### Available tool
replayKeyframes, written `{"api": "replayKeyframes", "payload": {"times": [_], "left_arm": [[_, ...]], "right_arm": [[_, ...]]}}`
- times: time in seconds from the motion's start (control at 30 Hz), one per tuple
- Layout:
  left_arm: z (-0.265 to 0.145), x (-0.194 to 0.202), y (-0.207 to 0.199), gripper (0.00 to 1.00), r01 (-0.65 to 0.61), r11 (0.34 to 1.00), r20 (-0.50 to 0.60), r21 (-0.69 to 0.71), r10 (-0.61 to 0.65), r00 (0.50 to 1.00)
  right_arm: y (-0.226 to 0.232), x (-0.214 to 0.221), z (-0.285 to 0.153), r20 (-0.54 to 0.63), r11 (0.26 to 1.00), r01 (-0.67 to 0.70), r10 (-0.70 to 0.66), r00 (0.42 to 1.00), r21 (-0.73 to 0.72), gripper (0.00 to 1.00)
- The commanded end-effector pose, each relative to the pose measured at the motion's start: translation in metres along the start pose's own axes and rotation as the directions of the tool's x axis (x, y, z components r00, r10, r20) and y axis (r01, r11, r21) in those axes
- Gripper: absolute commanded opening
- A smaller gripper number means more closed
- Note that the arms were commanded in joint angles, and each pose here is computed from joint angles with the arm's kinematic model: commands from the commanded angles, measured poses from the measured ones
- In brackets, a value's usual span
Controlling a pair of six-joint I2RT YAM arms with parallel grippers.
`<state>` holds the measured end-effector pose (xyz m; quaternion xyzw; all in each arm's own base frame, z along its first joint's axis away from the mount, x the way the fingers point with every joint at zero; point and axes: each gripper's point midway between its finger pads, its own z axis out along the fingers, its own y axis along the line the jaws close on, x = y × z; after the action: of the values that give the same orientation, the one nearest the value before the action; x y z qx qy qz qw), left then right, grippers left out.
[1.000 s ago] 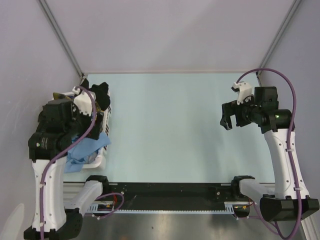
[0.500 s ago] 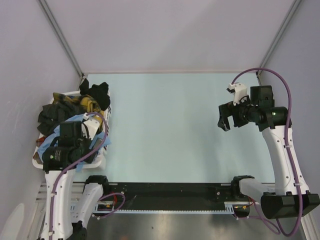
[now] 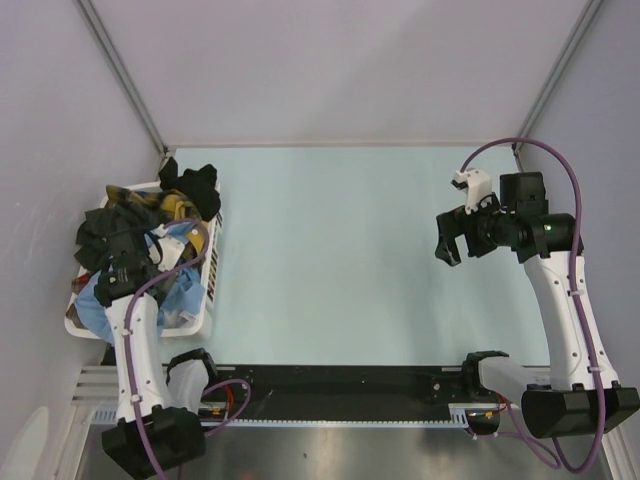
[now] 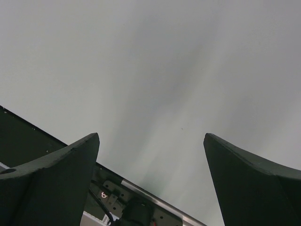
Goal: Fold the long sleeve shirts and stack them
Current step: Grab the shirt from the pile, then move the shirt to the center of the board
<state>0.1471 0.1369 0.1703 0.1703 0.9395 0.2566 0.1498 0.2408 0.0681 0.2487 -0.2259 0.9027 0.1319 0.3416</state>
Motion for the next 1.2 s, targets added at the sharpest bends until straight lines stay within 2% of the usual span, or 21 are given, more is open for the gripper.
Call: {"api": "replayKeyframes", "payload": {"times": [0.0,0.07,0.1,0.2,0.33,0.37,0.53,0.57,0.63,0.67,0.7,0.77,0.8,0.83,0.93,0.97,1.03,1.07,1.1,1.13,1.17], "left_arm": [[-0.006,-0.015,0.021,0.43,-0.020,0.998,0.085,-0.067,0.025,0.996],[-0.013,-0.019,0.028,0.26,0.001,0.996,0.104,-0.086,0.008,0.995],[-0.017,-0.020,0.031,0.02,0.011,0.995,0.115,-0.096,0.000,0.993],[-0.043,-0.029,0.045,0.00,0.068,0.990,0.174,-0.121,-0.046,0.984],[-0.093,-0.053,0.075,0.00,0.179,0.971,0.318,-0.158,-0.122,0.940],[-0.120,-0.062,0.091,0.00,0.214,0.958,0.381,-0.192,-0.129,0.915],[-0.180,-0.102,0.118,0.00,0.284,0.952,0.543,-0.117,-0.178,0.820],[-0.201,-0.122,0.128,0.00,0.281,0.955,0.612,-0.089,-0.170,0.773],[-0.221,-0.145,0.126,0.00,0.268,0.963,0.664,-0.024,-0.185,0.724],[-0.242,-0.160,0.136,0.00,0.271,0.962,0.706,-0.031,-0.171,0.687],[-0.256,-0.181,0.126,0.00,0.217,0.976,0.748,-0.011,-0.136,0.650],[-0.291,-0.197,0.135,0.00,0.255,0.967,0.809,-0.030,-0.126,0.574],[-0.295,-0.230,0.116,0.00,0.169,0.986,0.829,0.000,-0.095,0.551],[-0.314,-0.238,0.116,0.00,0.174,0.985,0.861,0.004,-0.092,0.501],[-0.332,-0.286,0.082,0.00,0.088,0.996,0.899,-0.006,-0.034,0.438],[-0.348,-0.300,0.078,0.00,0.092,0.996,0.925,0.003,-0.038,0.378],[-0.371,-0.325,0.047,0.00,0.029,0.999,0.954,0.014,-0.022,0.300],[-0.392,-0.336,0.034,0.00,0.008,0.999,0.974,0.043,-0.044,0.224],[-0.395,-0.350,0.019,0.00,-0.011,0.998,0.977,0.065,-0.061,0.206],[-0.409,-0.358,0.015,0.00,-0.011,0.996,0.984,0.093,-0.090,0.154],[-0.414,-0.366,0.004,0.00,-0.035,0.992,0.985,0.119,-0.113,0.130]], "right_arm": [[0.002,-0.007,-0.006,0.026,0.999,0.039,-0.039,0.999,-0.005,1.00],[0.001,-0.007,-0.006,0.025,0.999,0.043,-0.043,0.999,0.002,1.00],[0.000,-0.008,-0.006,0.028,0.999,0.044,-0.044,0.999,0.003,1.00],[-0.001,-0.009,-0.007,0.031,0.999,0.044,-0.044,0.999,0.011,1.00],[-0.005,-0.011,-0.013,0.057,0.999,0.049,-0.050,0.997,0.023,1.00],[-0.005,-0.012,-0.014,0.062,0.999,0.049,-0.051,0.997,0.023,1.00],[-0.013,-0.017,-0.022,0.105,1.000,0.017,-0.019,0.994,0.019,1.00],[-0.018,-0.016,-0.023,0.110,1.000,0.001,-0.004,0.994,0.027,1.00],[-0.019,-0.020,-0.026,0.129,1.000,-0.014,0.012,0.992,0.013,1.00],[-0.023,-0.020,-0.027,0.135,0.999,-0.028,0.025,0.991,0.018,1.00],[-0.024,-0.021,-0.028,0.139,0.999,-0.034,0.031,0.990,0.017,1.00],[-0.027,-0.023,-0.029,0.148,0.999,-0.044,0.041,0.988,0.015,1.00],[-0.028,-0.023,-0.028,0.148,0.999,-0.051,0.049,0.988,0.012,1.00],[-0.028,-0.025,-0.029,0.153,0.999,-0.052,0.050,0.987,0.010,1.00],[-0.031,-0.025,-0.028,0.156,0.997,-0.071,0.068,0.985,0.012,1.00],[-0.032,-0.026,-0.028,0.161,0.997,-0.074,0.071,0.984,0.014,1.00],[-0.033,-0.027,-0.027,0.164,0.996,-0.087,0.084,0.983,0.010,1.00],[-0.034,-0.029,-0.027,0.168,0.996,-0.089,0.086,0.982,0.009,1.00],[-0.035,-0.028,-0.025,0.165,0.995,-0.098,0.095,0.982,0.009,1.00],[-0.035,-0.029,-0.024,0.166,0.994,-0.107,0.104,0.981,0.006,1.00],[-0.037,-0.030,-0.024,0.169,0.994,-0.109,0.106,0.980,0.006,1.00]]}}
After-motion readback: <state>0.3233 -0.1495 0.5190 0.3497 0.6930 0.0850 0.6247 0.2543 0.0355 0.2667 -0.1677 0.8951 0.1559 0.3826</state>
